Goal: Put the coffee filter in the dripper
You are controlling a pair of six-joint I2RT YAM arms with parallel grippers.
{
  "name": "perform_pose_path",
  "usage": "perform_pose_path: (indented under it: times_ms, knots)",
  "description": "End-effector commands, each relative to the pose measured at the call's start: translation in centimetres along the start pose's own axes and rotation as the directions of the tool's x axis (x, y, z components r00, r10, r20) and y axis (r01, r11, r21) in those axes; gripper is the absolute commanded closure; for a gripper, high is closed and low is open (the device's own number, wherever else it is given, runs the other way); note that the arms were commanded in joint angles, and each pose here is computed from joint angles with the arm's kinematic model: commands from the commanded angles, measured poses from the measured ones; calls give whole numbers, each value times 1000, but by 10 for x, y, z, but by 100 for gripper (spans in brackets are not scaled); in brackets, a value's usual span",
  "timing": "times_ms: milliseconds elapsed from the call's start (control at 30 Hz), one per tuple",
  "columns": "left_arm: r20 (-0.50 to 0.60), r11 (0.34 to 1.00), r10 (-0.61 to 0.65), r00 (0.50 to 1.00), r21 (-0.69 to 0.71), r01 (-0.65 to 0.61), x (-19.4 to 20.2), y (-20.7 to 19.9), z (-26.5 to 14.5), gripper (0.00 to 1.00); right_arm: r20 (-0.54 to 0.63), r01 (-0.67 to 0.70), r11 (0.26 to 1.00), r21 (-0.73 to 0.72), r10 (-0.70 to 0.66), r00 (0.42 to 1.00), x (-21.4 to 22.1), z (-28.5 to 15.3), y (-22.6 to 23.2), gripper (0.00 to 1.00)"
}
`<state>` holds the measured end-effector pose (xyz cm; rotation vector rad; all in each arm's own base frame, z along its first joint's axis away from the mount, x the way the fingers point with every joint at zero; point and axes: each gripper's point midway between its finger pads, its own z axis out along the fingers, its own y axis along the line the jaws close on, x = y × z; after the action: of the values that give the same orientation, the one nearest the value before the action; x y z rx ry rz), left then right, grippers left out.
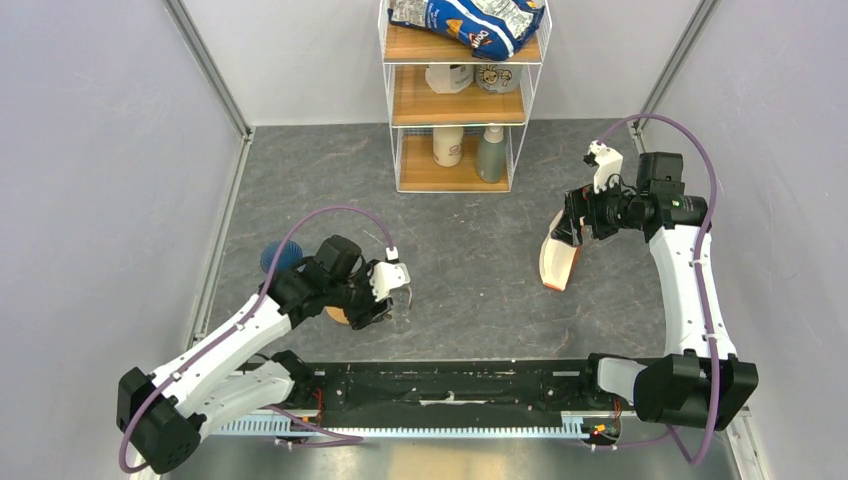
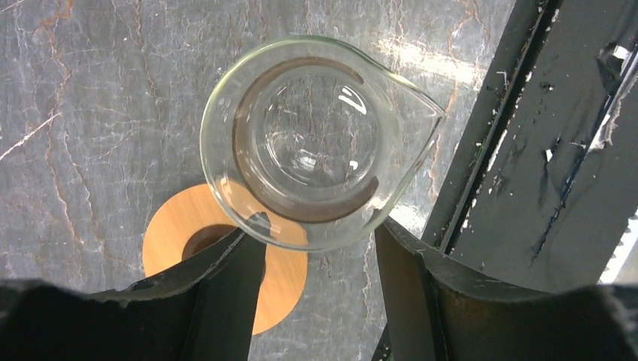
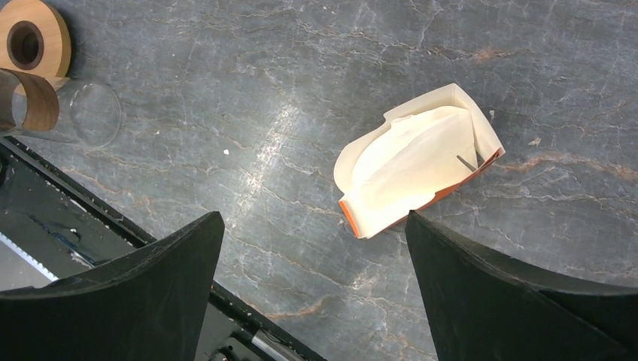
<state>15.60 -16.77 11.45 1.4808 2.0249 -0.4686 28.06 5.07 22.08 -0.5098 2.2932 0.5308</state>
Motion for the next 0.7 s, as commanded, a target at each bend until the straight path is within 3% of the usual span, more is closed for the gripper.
perform_pose_path:
  times_ms: [0, 667]
  knots:
    - [89, 1000, -5, 996, -22, 7, -18, 6, 11, 37, 27, 33, 999, 27, -33, 999, -9, -7, -1, 1]
    - [246, 937, -250, 937, -184, 298, -51, 43, 43, 38, 35, 20, 999, 33, -21, 999, -9, -8, 1, 1]
